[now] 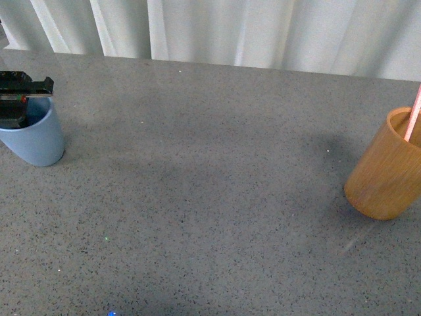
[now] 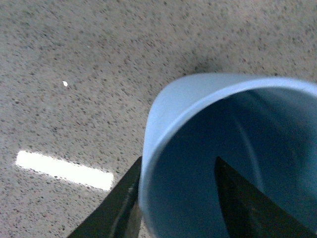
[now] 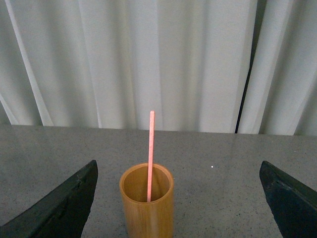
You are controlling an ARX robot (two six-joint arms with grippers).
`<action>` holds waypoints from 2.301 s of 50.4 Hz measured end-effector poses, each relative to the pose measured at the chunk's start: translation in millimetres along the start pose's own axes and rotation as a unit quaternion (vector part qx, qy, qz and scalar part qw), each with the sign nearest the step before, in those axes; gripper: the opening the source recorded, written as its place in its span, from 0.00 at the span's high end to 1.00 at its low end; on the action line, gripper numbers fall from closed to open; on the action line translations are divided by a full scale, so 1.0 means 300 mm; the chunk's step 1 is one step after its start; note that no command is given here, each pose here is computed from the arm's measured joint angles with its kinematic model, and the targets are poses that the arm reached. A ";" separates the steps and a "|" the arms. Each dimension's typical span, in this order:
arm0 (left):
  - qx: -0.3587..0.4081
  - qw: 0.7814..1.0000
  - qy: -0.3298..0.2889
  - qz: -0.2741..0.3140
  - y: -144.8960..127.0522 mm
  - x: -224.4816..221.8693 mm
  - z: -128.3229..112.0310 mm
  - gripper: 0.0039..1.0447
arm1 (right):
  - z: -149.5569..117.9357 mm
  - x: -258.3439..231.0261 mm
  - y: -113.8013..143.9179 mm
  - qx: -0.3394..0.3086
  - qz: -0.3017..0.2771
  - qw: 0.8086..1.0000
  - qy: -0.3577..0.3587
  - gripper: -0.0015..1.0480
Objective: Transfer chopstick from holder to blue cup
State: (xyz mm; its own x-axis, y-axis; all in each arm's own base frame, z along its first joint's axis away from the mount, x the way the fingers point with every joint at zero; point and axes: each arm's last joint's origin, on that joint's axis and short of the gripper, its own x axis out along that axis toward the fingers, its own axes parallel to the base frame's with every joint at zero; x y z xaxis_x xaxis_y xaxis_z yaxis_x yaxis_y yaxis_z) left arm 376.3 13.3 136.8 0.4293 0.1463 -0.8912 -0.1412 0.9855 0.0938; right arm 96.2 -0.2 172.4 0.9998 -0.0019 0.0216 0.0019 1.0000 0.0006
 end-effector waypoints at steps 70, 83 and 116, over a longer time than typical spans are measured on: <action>0.267 0.947 -0.024 -0.175 -0.759 -0.346 -0.181 0.97 | 0.000 0.000 0.000 0.000 0.000 1.000 0.000 0.10; 0.277 0.950 -0.004 -0.143 -0.790 -0.244 -0.212 0.97 | 0.000 0.000 0.000 0.000 0.000 1.000 0.000 0.10; 0.276 0.951 -0.005 -0.137 -0.813 -0.198 -0.219 0.77 | 0.000 0.000 0.000 0.000 0.000 1.000 0.000 0.10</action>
State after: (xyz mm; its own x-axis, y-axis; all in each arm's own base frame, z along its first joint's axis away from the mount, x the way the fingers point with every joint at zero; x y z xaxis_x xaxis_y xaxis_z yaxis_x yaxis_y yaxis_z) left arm 326.7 -241.2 137.9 0.3913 -0.1250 -0.9117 0.4661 0.8812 0.0792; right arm 96.2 -0.2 172.4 0.9998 -0.0019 0.0216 0.0019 1.0000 0.0006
